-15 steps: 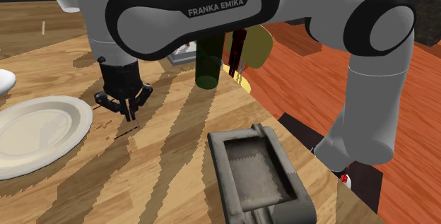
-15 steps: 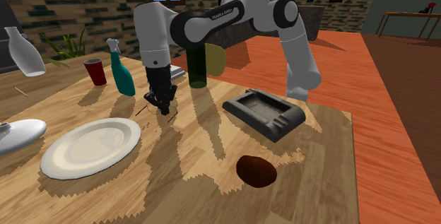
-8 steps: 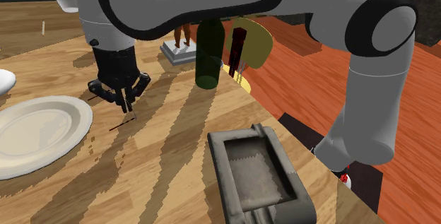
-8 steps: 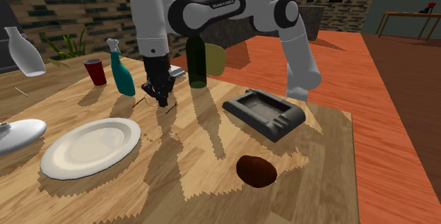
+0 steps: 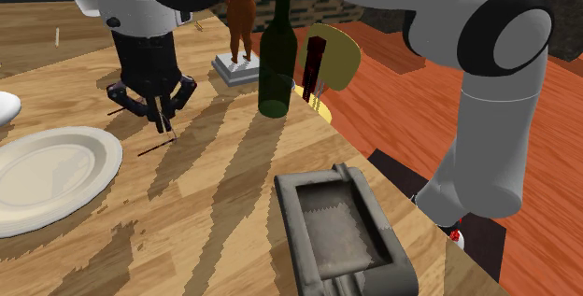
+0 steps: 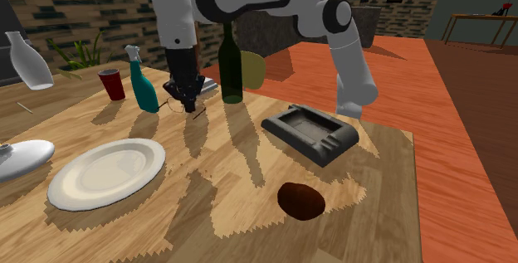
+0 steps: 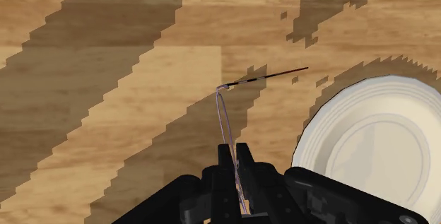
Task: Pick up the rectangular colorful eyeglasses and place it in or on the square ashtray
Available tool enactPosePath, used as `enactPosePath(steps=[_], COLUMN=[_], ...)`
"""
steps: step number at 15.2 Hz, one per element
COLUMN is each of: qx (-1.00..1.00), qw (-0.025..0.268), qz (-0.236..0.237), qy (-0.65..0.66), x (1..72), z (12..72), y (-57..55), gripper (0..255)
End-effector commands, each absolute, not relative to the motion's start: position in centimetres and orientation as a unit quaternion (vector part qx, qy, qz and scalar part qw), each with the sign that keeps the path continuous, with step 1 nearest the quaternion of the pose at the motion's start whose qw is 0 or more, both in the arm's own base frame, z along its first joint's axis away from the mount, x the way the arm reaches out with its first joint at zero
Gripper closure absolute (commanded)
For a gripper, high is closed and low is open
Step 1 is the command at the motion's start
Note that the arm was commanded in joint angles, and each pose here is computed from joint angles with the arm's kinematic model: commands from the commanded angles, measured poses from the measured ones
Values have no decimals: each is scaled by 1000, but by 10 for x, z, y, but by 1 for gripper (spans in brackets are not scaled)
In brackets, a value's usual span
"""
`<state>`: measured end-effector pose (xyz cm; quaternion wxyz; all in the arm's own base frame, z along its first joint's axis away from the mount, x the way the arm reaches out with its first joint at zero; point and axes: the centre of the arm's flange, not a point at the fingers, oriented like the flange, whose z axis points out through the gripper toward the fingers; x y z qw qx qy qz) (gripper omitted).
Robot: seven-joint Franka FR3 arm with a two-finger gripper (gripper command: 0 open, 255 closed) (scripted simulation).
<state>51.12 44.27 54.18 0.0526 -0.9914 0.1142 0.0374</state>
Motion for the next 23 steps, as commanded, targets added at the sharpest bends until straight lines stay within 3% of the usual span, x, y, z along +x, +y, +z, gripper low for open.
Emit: enactPosePath(steps=[1, 6, 23], qx=[-991, -991, -991], qw=[52, 52, 52], qz=[38, 38, 38], qy=[114, 114, 114], x=[512, 512, 307], z=[552, 576, 578], y=[444, 444, 352], gripper=[255, 255, 255])
